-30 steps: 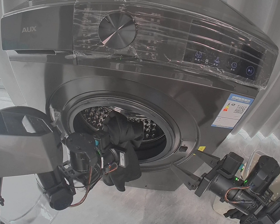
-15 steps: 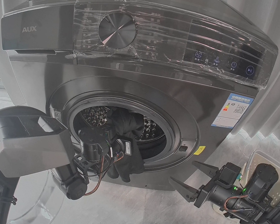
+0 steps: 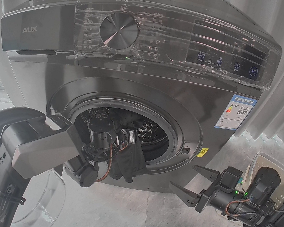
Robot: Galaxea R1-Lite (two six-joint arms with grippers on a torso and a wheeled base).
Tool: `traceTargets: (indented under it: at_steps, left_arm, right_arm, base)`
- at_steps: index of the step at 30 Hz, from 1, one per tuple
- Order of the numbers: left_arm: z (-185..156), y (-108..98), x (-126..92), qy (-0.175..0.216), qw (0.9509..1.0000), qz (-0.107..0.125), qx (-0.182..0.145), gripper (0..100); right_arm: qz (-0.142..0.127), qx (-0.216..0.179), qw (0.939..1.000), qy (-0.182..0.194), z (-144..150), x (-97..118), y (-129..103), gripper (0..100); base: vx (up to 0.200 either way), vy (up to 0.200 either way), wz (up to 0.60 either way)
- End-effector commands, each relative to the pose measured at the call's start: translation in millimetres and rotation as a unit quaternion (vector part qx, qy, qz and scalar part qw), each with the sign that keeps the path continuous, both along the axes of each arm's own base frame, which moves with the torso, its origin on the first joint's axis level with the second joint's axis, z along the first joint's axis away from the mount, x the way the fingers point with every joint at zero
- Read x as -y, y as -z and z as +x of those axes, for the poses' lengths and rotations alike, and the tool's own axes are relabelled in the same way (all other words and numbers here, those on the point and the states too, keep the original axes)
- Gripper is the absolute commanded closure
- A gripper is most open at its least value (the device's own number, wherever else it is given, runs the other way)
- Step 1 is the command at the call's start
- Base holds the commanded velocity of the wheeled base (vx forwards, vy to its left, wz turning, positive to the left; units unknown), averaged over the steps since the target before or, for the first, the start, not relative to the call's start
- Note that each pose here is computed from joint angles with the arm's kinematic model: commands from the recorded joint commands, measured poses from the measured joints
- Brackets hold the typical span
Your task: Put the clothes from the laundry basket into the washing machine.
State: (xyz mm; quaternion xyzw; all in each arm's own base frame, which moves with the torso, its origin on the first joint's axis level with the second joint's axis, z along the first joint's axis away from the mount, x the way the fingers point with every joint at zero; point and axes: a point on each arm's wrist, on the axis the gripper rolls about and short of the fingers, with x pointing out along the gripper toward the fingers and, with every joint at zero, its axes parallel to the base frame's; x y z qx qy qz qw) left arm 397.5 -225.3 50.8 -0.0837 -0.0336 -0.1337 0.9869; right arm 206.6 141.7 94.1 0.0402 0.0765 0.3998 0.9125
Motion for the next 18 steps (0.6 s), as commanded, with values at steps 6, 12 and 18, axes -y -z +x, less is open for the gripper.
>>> traceTargets:
  at_steps: [6,12,18]
  left_arm:
    - [55.1,1.7,9.2,-0.018,0.9997,-0.010,0.015,100]
    - [74.2,-5.0,16.6,-0.019,0.9997,-0.008,0.010,100]
    - [89.1,-9.8,22.4,-0.023,0.9995,-0.013,0.018,100]
  right_arm:
    - [-0.002,-0.003,1.0000,-0.004,-0.6,-1.8,1.8,0]
    - [-0.001,-0.003,1.0000,-0.004,-0.3,-2.0,1.9,0]
    - [-0.002,-0.003,1.0000,-0.004,-0.4,-1.5,1.8,0]
  base:
    - [0.000,0.000,0.00]
    - [0.000,0.000,0.00]
    - [0.000,0.000,0.00]
